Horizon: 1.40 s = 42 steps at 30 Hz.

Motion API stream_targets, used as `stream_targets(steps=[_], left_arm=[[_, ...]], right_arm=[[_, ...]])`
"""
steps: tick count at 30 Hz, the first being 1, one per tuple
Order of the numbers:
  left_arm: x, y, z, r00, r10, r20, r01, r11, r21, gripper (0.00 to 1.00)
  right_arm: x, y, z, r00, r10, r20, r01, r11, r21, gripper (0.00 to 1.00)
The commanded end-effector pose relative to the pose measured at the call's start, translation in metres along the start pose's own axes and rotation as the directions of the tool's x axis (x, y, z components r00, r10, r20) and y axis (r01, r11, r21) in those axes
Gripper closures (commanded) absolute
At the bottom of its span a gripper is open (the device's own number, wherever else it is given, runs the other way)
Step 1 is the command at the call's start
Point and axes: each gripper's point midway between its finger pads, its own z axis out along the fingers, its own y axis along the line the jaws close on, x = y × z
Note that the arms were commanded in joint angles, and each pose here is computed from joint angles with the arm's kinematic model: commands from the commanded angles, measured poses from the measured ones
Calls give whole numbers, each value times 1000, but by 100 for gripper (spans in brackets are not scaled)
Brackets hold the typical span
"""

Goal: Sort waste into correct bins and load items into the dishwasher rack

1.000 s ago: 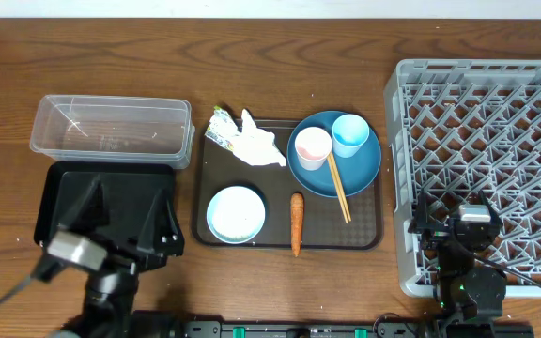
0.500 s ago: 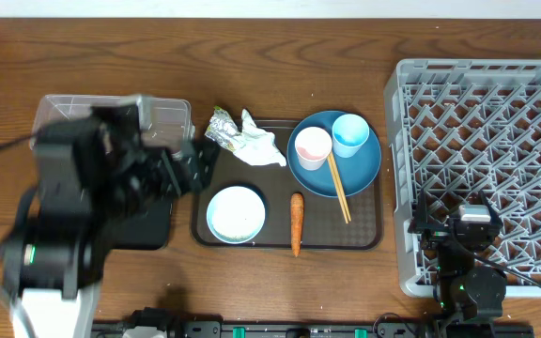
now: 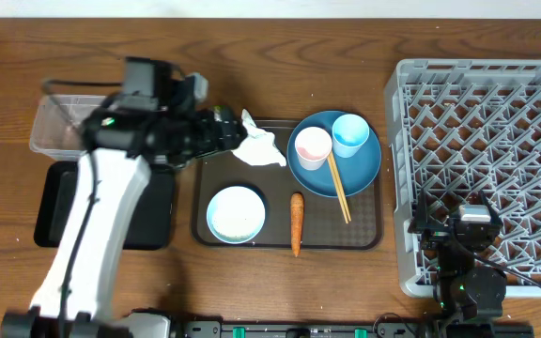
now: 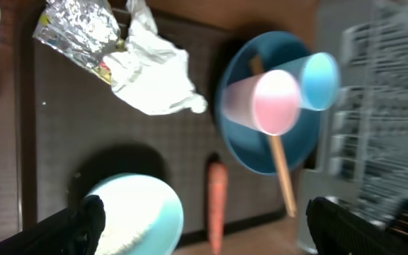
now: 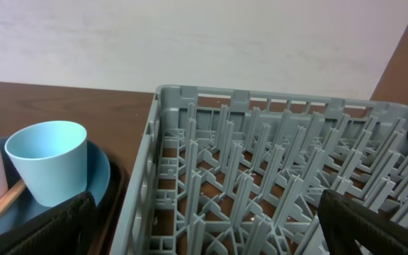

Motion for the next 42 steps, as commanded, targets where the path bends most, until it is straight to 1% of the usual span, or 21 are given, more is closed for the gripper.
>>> stream_targets(steps=[1, 3, 6, 9, 17, 19, 25, 28, 33, 37, 38, 42], left_arm=[[-7, 12, 21, 999, 33, 5, -32, 991, -129, 6], [-9, 14, 37, 999, 52, -7, -52, 985, -164, 7], [-13, 26, 56, 1000, 26, 3, -24, 966, -256, 9], [-14, 37, 74, 1000, 7, -1, -7, 947, -320, 9], [-4, 49, 131, 996, -11, -87, -20, 938, -347, 9], [0, 52, 143, 994, -12, -108, -27, 935, -353, 11], [7, 54, 164, 990, -4, -139, -47, 932, -359, 17], [6, 51, 172, 991, 11, -135, -58, 935, -349, 21], [8, 44, 182, 990, 36, -133, -80, 938, -338, 24], [11, 51, 191, 989, 42, -140, -92, 926, -367, 24], [11, 54, 192, 989, 41, -142, -93, 921, -379, 25], [15, 60, 198, 987, 34, -156, -94, 914, -394, 42]], right_arm=[[1, -1, 0, 1000, -9, -2, 9, 1000, 4, 1], [1, -1, 0, 1000, -9, -1, 9, 1000, 4, 1], [1, -1, 0, 1000, -9, -2, 9, 1000, 4, 1], [1, -1, 0, 1000, -9, -1, 9, 1000, 4, 1], [1, -1, 0, 1000, -9, -1, 9, 1000, 4, 1], [1, -1, 0, 1000, -9, -1, 9, 1000, 4, 1], [1, -1, 0, 1000, -9, -1, 9, 1000, 4, 1], [1, -1, 0, 1000, -9, -1, 9, 1000, 4, 1], [1, -1, 0, 1000, -9, -1, 9, 1000, 4, 1], [1, -1, 0, 1000, -9, -1, 9, 1000, 4, 1], [1, -1, 0, 1000, -9, -1, 9, 1000, 4, 1], [1, -1, 0, 1000, -9, -1, 9, 1000, 4, 1]])
